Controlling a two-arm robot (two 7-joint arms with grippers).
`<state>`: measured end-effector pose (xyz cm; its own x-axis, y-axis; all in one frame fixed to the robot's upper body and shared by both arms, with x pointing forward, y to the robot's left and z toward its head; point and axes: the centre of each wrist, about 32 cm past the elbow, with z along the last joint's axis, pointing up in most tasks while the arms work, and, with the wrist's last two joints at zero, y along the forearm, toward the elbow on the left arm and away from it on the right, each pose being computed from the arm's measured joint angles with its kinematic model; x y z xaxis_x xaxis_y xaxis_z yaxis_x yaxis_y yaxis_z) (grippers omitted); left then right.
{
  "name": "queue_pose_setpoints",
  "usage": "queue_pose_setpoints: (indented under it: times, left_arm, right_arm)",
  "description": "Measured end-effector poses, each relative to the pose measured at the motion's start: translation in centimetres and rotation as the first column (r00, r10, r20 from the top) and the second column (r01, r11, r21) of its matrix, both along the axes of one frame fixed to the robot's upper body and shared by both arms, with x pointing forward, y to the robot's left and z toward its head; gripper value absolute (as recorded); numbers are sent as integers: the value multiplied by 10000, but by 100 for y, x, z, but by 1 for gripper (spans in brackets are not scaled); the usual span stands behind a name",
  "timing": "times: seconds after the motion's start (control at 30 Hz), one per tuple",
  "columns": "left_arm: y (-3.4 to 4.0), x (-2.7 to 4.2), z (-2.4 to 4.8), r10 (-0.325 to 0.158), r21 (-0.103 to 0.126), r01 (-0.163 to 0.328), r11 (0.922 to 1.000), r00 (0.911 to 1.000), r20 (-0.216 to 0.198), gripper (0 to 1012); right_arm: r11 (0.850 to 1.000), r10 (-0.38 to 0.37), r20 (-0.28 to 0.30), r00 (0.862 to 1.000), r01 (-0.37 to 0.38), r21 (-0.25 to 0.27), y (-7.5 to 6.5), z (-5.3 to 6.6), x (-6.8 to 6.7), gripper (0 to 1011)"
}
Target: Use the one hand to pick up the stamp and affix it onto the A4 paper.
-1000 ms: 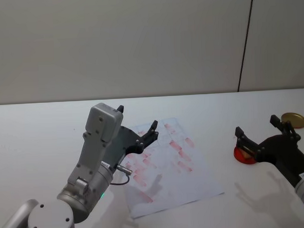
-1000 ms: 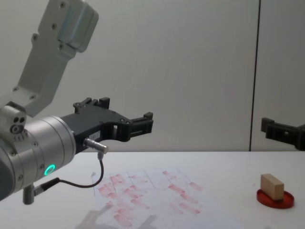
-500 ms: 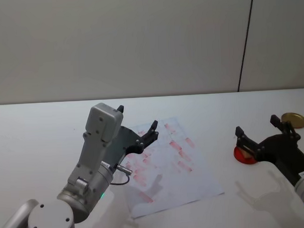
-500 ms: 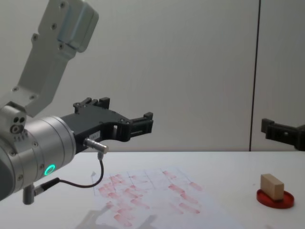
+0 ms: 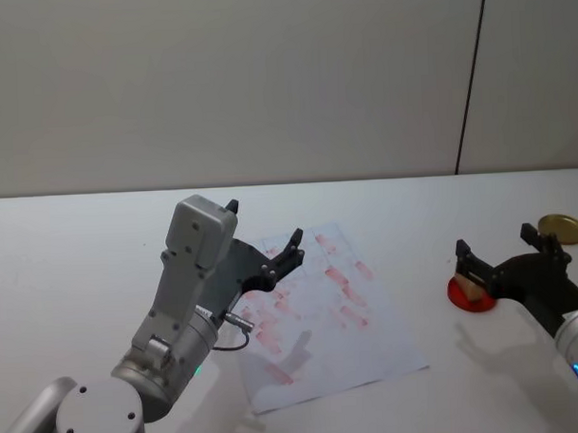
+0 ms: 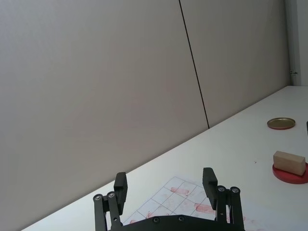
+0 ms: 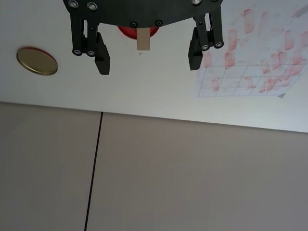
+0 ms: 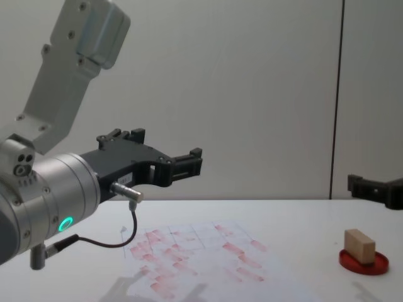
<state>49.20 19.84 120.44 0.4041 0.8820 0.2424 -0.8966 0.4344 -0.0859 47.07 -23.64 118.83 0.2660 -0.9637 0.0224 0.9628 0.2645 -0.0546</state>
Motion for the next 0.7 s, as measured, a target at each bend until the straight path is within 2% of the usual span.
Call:
queue_pose_setpoints:
  times: [0.33, 0.7]
  left_arm:
    - [0, 0, 0, 0, 0, 0, 10000, 10000, 0, 993]
    - [0, 0, 0, 1, 0, -1, 10000, 10000, 1, 993]
  right_arm:
    - [9995, -258, -993, 9947, 272, 127, 31, -78, 223, 1001]
    - [9990, -397, -1872, 9815, 425, 112, 98, -193, 372, 1001]
